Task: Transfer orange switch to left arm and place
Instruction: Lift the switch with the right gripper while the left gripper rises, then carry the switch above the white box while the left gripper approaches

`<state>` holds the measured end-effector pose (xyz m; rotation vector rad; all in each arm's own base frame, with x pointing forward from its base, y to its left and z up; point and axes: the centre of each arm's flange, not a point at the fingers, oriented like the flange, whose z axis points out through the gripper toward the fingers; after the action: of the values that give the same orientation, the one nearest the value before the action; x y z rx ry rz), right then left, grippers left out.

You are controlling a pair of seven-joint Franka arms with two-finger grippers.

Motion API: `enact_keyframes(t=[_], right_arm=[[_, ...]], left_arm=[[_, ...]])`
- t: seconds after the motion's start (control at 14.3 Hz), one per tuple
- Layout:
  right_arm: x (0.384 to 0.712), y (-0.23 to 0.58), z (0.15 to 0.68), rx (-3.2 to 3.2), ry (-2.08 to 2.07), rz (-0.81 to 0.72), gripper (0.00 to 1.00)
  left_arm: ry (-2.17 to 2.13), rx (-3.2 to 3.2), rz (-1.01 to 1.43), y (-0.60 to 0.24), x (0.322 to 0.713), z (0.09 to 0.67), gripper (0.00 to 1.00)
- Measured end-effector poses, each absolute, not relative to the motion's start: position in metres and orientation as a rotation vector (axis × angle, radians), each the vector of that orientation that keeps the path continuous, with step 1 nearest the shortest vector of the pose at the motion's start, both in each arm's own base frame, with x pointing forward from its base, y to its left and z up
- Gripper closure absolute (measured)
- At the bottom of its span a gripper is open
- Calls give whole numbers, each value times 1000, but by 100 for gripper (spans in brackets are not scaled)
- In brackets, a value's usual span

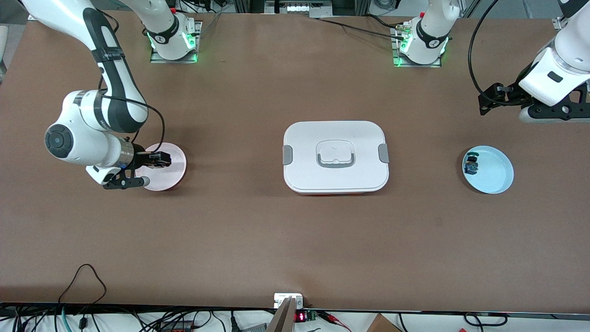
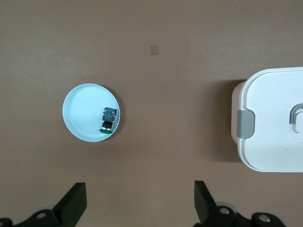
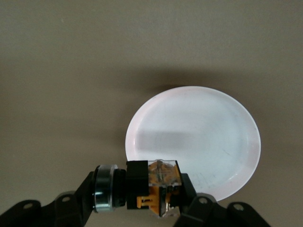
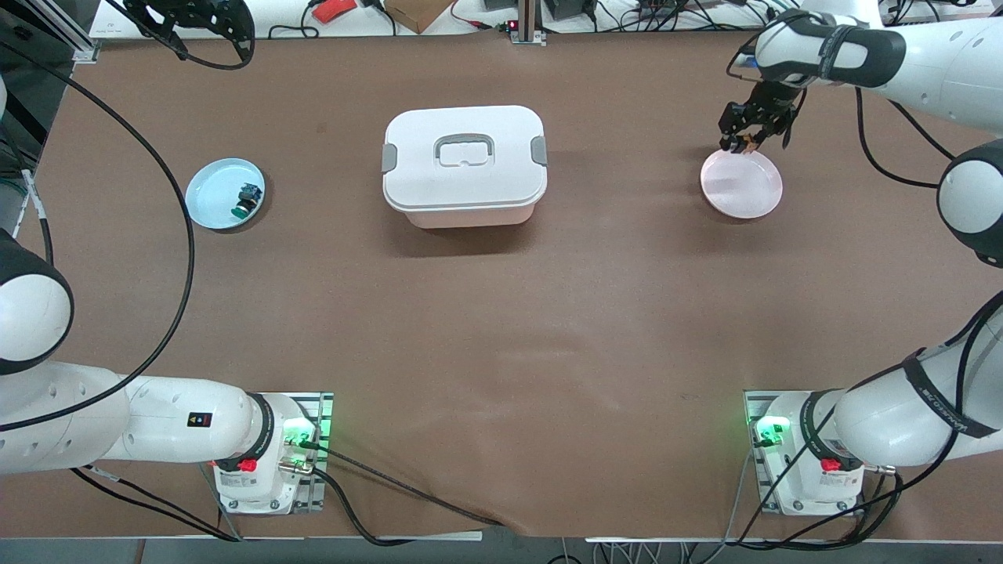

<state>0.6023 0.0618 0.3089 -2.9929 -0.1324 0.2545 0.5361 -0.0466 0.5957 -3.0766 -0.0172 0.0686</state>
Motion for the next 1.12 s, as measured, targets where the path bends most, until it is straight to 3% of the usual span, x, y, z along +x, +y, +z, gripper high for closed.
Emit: enact_keyframes(t=[0.63, 1.12], right_arm=[[608, 157, 443, -2867, -478, 76, 28], [592, 200, 476, -2508, -903, -66, 28]], left_arm=[[-25, -3220, 175, -63, 531, 590, 0], [-187, -3540, 339, -51, 529, 593, 0]])
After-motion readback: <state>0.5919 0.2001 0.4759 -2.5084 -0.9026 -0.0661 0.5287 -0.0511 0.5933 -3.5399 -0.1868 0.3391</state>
